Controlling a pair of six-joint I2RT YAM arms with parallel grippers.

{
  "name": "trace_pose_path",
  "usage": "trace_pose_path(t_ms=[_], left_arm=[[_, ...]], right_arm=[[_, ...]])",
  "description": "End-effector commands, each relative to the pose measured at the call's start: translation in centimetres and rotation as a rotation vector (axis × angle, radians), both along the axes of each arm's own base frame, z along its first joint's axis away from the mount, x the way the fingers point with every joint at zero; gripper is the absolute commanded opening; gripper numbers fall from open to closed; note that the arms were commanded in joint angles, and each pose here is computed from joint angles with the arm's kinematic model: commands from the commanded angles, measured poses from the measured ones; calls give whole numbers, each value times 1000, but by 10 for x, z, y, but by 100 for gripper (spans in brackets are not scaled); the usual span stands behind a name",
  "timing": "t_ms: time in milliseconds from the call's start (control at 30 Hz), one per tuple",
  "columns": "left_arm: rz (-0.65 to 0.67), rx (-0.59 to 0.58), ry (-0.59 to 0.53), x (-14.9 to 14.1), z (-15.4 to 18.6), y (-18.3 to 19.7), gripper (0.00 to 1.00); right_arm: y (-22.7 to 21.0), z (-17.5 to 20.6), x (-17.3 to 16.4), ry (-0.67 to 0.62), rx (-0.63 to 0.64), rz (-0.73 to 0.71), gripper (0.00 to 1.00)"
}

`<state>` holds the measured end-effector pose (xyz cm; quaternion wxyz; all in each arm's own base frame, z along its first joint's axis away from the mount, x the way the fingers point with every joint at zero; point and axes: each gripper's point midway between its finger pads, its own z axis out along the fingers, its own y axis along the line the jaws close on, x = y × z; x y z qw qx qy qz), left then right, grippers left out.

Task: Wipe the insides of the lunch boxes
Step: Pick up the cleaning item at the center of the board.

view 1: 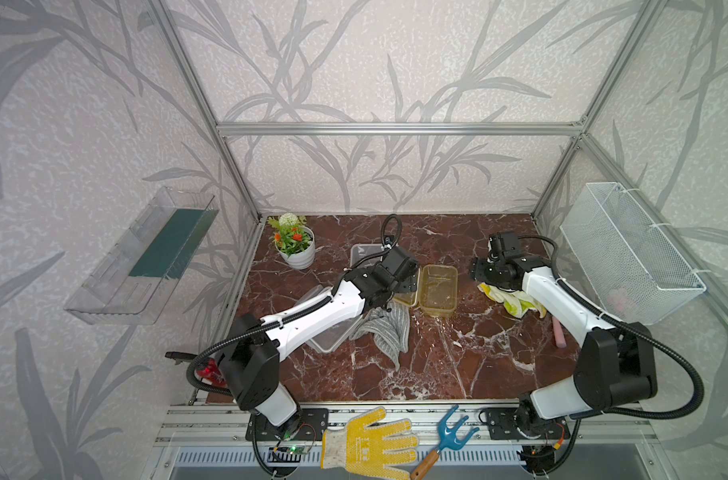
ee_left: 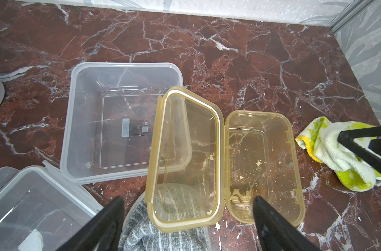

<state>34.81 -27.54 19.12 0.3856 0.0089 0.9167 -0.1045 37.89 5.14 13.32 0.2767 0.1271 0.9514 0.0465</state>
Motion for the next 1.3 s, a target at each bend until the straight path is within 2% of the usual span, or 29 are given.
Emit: trace_pose_path(t_ms=[0, 100, 367, 600, 733, 1000, 1167, 1267], left_arm=[[-19, 53, 2, 1, -1, 0, 90], [-29, 46, -3, 1, -1, -3, 90], [-42, 55, -5, 0, -2, -3, 90], [-51, 60, -4, -1, -4, -3, 90], [-48, 64, -8, -1, -3, -1, 90], [-43, 60, 2, -3, -7, 0, 90], [-36, 64, -4, -2, -7, 2, 90], [-28, 72, -4, -1, -8, 4, 90]], right_arm=[[-39, -6, -14, 77, -153, -50, 79], [-56, -12, -19, 109, -232, -62, 80], [-78, -24, -23, 200, -364, 15, 83], [-91, -42, -14, 279, -424, 76, 77], [-92, -48, -6, 279, -400, 104, 67], [-101, -78, -2, 365, -366, 135, 65], [-97, -99, -1, 405, -271, 176, 58], [-88, -112, -5, 439, -212, 206, 49]])
